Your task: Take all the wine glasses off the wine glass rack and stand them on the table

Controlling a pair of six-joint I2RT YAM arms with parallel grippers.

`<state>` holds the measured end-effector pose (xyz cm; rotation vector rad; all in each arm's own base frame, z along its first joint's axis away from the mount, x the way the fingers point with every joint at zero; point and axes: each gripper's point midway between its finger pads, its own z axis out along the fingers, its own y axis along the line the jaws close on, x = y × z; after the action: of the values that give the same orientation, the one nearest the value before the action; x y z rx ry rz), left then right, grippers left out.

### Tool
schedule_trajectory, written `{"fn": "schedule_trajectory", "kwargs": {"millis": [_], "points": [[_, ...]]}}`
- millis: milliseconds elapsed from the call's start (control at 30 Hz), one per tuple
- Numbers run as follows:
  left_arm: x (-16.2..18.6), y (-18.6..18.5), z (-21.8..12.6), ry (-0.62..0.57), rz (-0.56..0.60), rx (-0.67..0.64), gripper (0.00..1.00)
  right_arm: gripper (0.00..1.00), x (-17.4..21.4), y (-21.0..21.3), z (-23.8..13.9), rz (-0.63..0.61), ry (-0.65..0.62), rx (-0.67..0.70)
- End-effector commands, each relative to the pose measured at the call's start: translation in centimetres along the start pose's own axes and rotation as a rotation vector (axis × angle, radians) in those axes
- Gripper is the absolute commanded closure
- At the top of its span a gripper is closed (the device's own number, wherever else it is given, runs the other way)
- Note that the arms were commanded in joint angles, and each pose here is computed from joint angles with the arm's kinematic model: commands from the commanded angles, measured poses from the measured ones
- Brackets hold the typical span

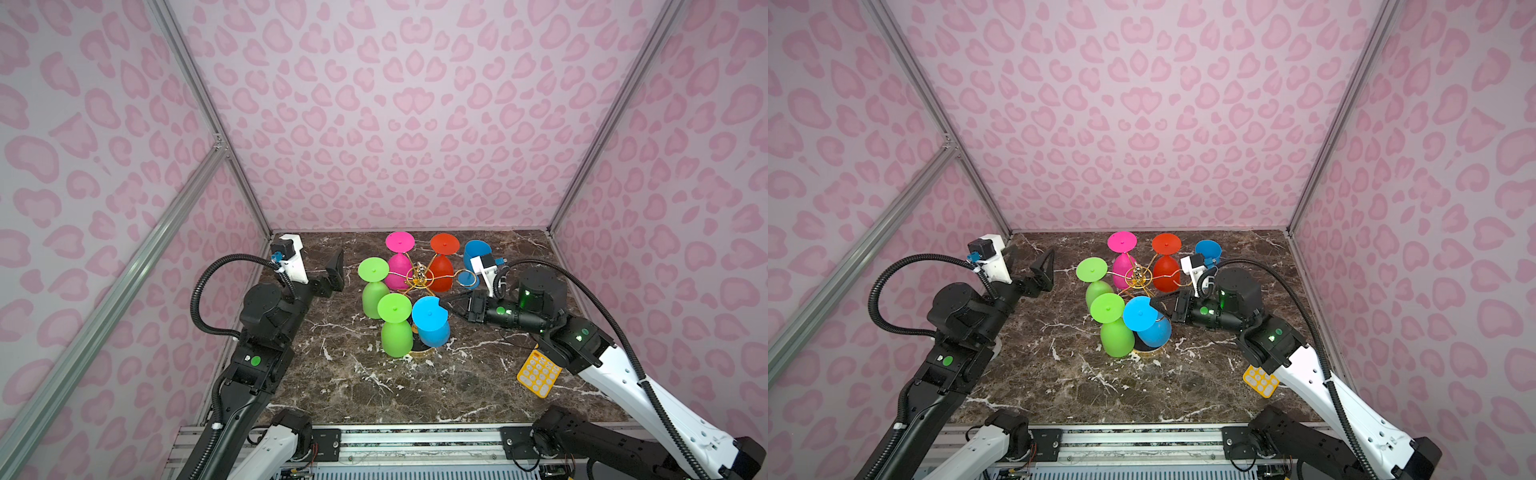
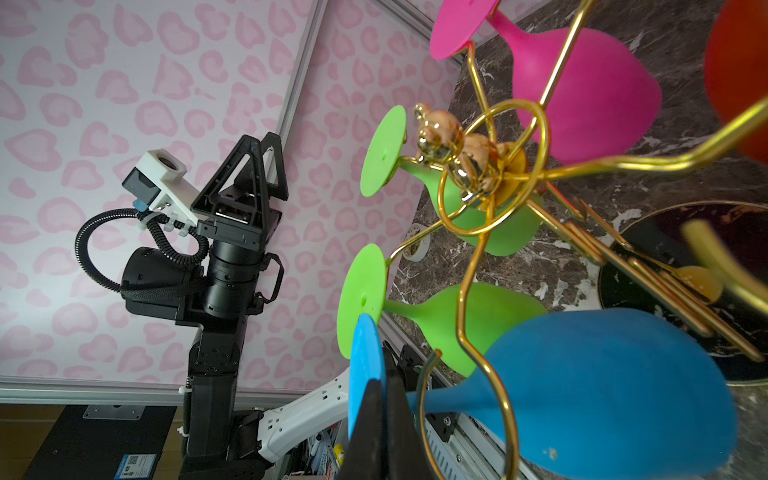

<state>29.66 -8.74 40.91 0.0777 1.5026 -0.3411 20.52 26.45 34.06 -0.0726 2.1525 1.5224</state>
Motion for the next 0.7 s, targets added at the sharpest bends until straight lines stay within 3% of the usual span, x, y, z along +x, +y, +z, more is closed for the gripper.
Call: {"fn": "schedule_trajectory", "kwargs": {"millis": [0, 667], "points": [[-0.5, -0.1, 0.0, -0.022, -0.004, 0.005, 0.02, 1.00, 0.0, 0.0, 0.0, -0.015, -0.006, -0.006], [-0.2, 0.1, 0.1, -0.014, -0.003, 0.000, 0.02, 1.00, 1.5, -0.1, -1.3, -0.015, 0.014, -0.016]]}}
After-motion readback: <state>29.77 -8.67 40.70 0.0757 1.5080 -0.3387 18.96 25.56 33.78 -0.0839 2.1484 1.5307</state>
